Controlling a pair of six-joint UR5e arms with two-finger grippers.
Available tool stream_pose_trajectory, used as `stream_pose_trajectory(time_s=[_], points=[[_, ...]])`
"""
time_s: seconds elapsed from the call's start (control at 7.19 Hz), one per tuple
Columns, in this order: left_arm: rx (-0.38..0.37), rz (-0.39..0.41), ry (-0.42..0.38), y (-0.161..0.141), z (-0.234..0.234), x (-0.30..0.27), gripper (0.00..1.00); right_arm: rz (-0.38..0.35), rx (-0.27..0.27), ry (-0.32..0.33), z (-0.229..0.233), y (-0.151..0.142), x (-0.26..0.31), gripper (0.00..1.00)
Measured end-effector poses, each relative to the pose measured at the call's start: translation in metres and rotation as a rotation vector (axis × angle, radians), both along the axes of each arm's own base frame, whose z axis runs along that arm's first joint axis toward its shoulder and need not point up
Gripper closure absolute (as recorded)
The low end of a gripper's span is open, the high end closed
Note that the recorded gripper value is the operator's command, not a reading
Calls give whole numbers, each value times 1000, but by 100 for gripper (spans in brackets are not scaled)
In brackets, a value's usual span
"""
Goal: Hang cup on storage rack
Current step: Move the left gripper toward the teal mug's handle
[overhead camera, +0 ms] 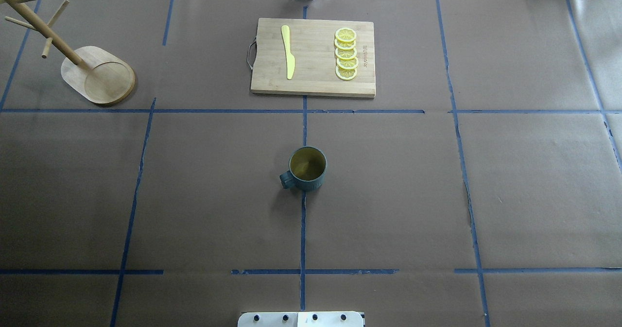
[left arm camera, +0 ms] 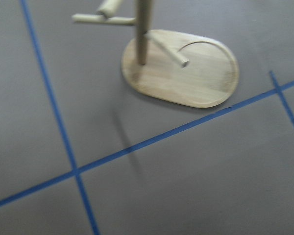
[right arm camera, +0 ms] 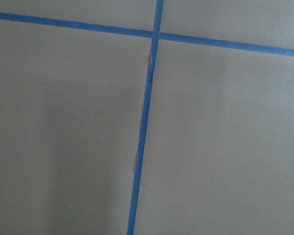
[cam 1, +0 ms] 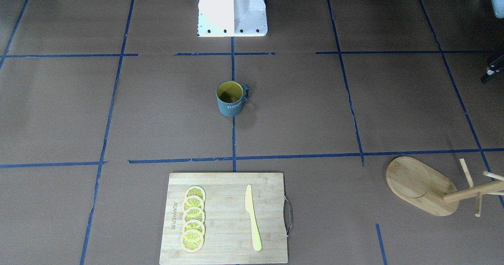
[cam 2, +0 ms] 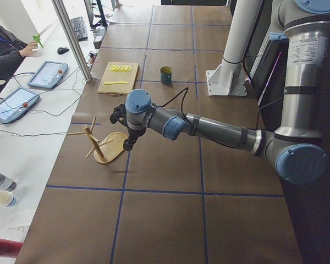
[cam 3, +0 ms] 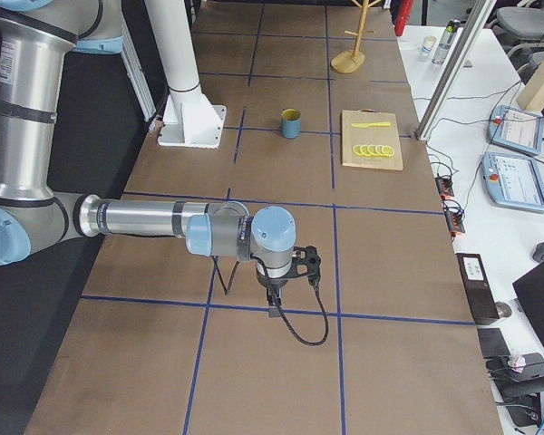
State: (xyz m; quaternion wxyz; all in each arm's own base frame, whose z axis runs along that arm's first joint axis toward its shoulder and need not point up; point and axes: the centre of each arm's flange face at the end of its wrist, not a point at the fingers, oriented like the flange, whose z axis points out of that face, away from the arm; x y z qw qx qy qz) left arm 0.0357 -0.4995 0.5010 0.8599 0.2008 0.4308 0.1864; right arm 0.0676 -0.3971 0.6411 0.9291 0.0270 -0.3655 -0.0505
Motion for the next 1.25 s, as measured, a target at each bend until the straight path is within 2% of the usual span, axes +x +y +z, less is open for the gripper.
stream_pose_trajectory(time_s=[0.28, 0.42, 0.7, 1.25], points=[[121, 34, 84, 11, -37, 83, 0, 6, 6, -2, -5, -2, -1, 0], [204, 18, 111, 19, -57, 132, 0, 7, 7, -3, -6, -3, -1, 0], [305, -2, 157, 40, -92, 228, 0, 7, 8, -4, -7, -3, -2, 0], [490, 57, 295, 113, -179, 405, 1, 8, 8, -6, -7, -4, -2, 0]])
